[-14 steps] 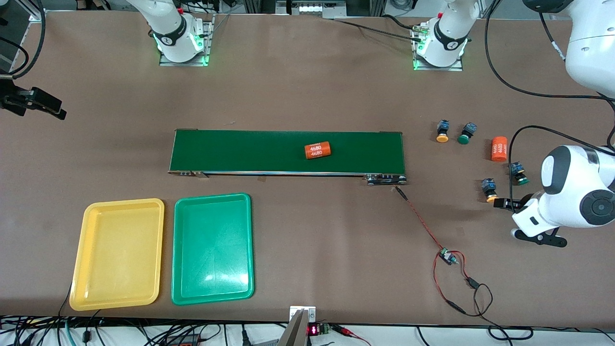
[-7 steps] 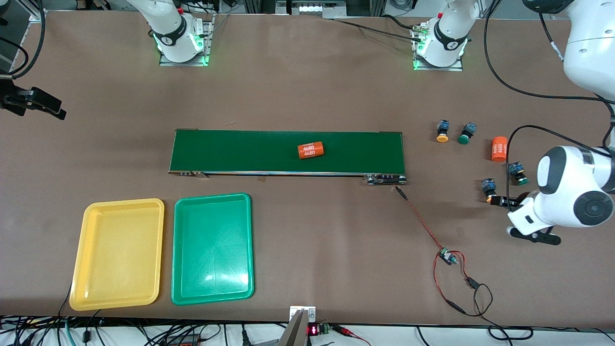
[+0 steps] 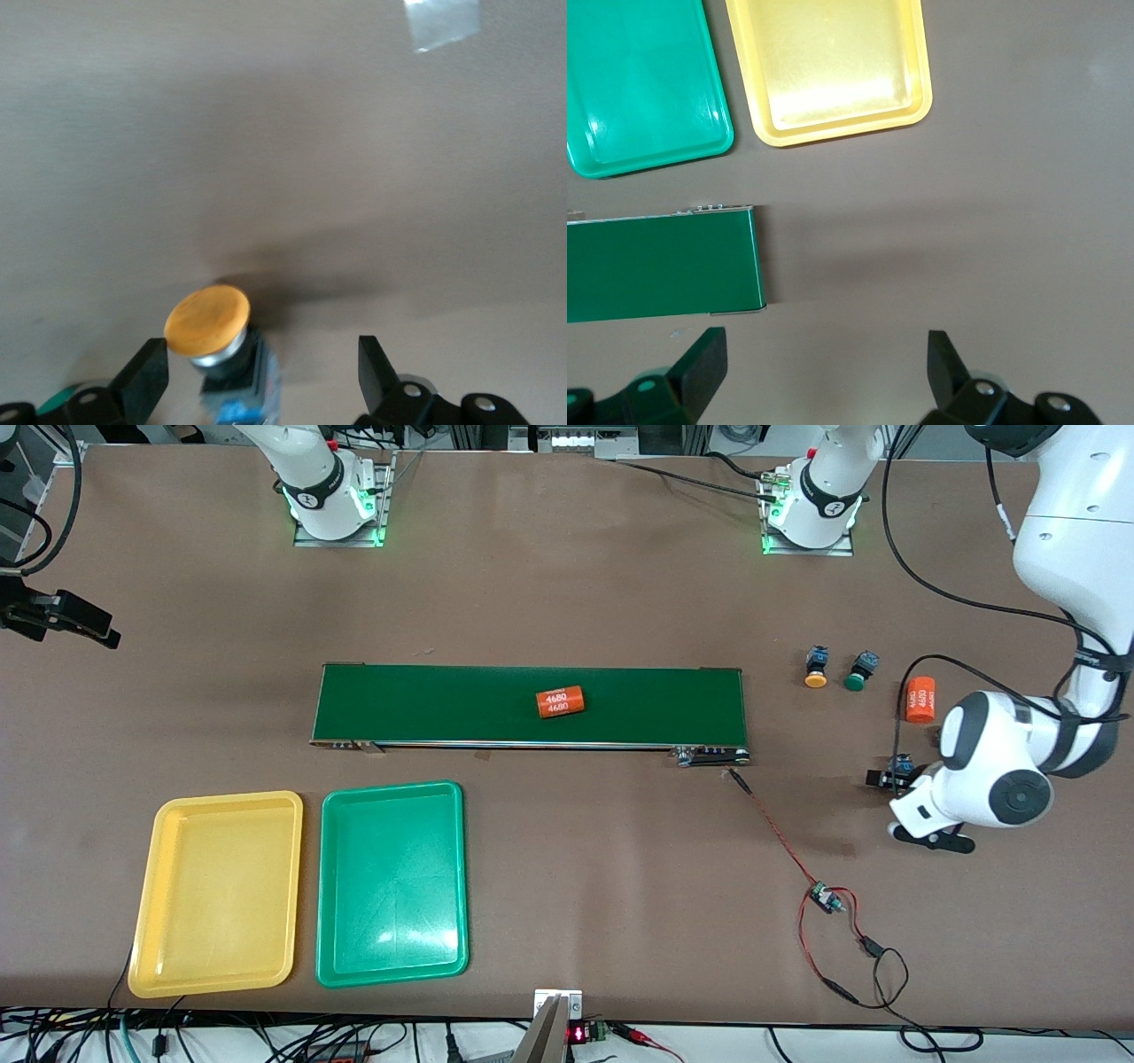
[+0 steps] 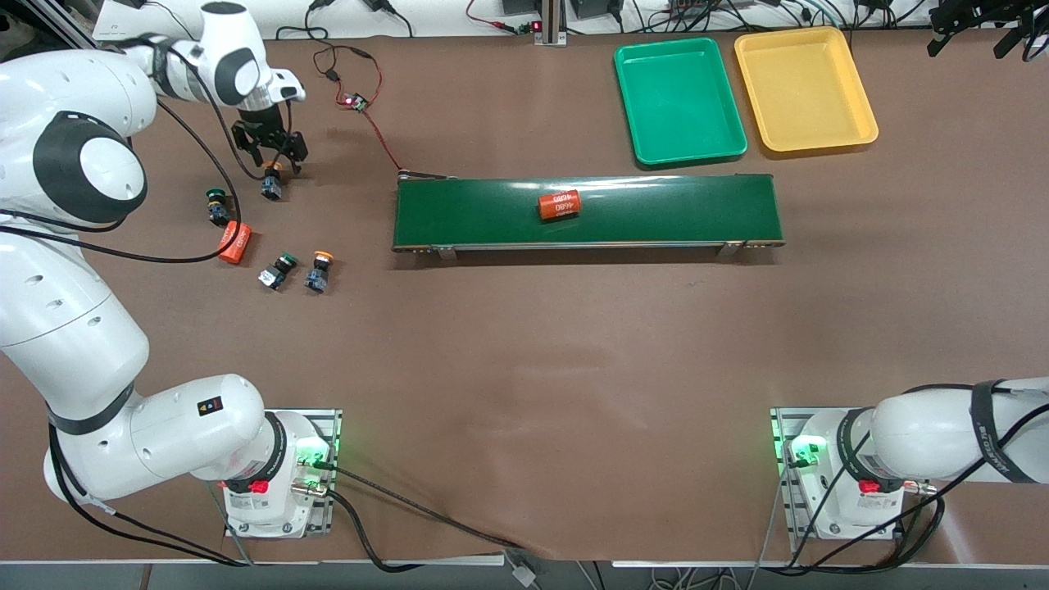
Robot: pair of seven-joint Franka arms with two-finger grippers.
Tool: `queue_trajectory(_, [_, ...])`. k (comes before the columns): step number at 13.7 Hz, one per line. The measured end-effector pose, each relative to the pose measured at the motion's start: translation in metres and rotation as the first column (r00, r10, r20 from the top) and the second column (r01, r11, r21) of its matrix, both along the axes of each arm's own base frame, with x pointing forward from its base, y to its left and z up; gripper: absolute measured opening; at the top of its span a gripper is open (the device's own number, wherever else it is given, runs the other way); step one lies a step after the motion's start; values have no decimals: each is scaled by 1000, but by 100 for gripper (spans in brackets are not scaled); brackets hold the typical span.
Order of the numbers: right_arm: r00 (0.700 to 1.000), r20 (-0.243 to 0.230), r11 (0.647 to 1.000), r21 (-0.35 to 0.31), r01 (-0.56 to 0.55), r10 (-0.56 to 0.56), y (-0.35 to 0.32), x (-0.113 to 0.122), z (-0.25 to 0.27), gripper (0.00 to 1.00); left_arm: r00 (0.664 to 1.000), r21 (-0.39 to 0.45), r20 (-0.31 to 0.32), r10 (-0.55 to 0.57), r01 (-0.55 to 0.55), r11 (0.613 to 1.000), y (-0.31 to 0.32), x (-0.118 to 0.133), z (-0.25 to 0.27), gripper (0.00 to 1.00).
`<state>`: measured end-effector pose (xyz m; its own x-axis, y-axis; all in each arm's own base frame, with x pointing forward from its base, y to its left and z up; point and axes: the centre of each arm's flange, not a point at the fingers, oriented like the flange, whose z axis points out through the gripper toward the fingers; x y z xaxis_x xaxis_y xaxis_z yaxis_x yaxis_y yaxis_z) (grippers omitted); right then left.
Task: Sort buttons by color to trays
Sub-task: 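Grasp the yellow button with the left gripper and carry it to the belt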
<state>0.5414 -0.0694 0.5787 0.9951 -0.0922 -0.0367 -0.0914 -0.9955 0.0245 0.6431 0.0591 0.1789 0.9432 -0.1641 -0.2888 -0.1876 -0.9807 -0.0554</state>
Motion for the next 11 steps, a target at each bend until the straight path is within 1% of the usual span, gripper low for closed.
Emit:
queue_trajectory(2, [1000,-3,1000,0,0,0,0,1,-2,100,1000,-8,1,1,-1,1000,-1,-19,-14,95])
queue_trajectory(5, [1000,-3,1000,0,0,0,0,1,-2,100,1000,-1,6,12,-12,1000,9,-29,-6,92])
queue_trajectory(6, [1000,-3,1000,0,0,0,0,1,-2,100,1000,2,9,13,-13,1000,10,-30,-3,86])
queue_trajectory(7, [1000,-3,1000,0,0,0,0,1,-2,100,1000,3,11,12,-12,1000,10,-30,-2,85])
queue_trajectory(9, [1000,-3,1000,0,0,0,0,1,-2,100,1000,3,8,11,-11,1000,9,-31,-2,72])
queue_trajectory(10, [1000,-3,1000,0,0,0,0,1,-2,100,1000,3,5,12,-12,1000,10,-32,-4,71])
queue_trajectory(11, [1000,-3,1000,0,0,0,0,1,-2,100,1000,2,1,17,-17,1000,12,-34,-5,61])
